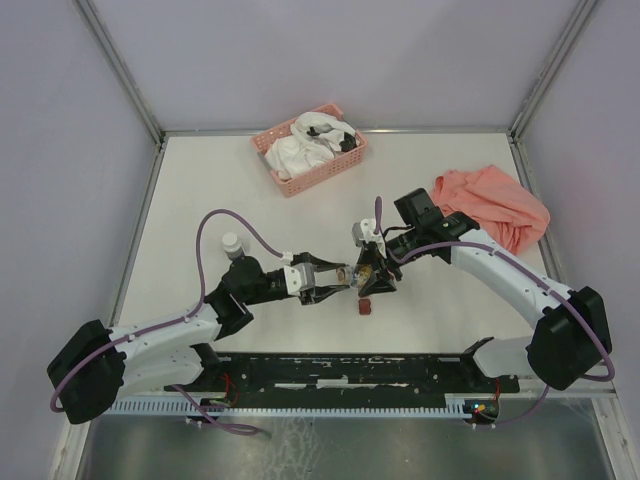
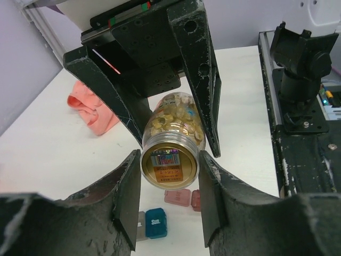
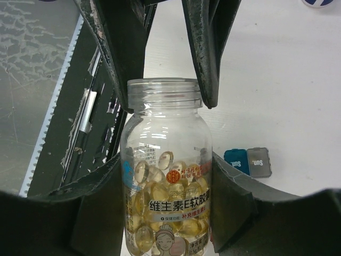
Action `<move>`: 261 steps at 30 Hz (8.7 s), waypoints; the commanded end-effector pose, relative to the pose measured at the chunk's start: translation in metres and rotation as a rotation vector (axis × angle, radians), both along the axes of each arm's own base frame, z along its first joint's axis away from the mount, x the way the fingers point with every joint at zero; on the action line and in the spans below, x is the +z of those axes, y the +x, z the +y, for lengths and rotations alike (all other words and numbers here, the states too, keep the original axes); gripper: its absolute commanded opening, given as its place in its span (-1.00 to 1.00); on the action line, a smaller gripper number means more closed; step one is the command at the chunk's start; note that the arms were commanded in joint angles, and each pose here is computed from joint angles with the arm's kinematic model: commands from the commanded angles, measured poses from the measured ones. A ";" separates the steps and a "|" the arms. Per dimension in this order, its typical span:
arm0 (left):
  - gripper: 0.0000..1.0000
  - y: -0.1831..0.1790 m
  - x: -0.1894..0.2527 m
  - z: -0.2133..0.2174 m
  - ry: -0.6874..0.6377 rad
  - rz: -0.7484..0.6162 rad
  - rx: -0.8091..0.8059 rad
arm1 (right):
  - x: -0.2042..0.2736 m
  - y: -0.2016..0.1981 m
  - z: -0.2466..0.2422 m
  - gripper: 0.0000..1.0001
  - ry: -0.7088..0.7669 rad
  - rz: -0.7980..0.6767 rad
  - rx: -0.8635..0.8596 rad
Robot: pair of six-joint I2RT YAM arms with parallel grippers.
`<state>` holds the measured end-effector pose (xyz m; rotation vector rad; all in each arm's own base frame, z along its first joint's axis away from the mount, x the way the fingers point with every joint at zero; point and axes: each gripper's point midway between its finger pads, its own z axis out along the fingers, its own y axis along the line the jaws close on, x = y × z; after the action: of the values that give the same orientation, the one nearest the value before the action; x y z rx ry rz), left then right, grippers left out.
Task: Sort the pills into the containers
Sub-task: Unscrew the lid of the pill bottle.
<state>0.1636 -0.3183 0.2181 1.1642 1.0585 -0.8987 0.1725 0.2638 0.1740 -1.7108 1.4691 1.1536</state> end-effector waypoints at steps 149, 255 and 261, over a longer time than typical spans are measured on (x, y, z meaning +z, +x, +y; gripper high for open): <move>0.98 -0.015 0.032 0.038 -0.255 0.314 0.190 | 0.014 0.015 0.008 -0.96 0.011 -0.012 -0.025; -0.95 0.003 0.048 -0.029 -0.277 1.109 0.226 | 0.007 0.044 0.004 -0.96 -0.070 -0.043 -0.183; 0.54 0.006 0.042 -0.019 -0.277 0.999 0.250 | 0.010 0.038 0.006 -0.96 -0.049 -0.029 -0.159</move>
<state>0.1877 -0.3280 0.2152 0.2114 1.9041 -1.2912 0.1928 0.2574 0.1651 -1.6295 1.6947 1.0674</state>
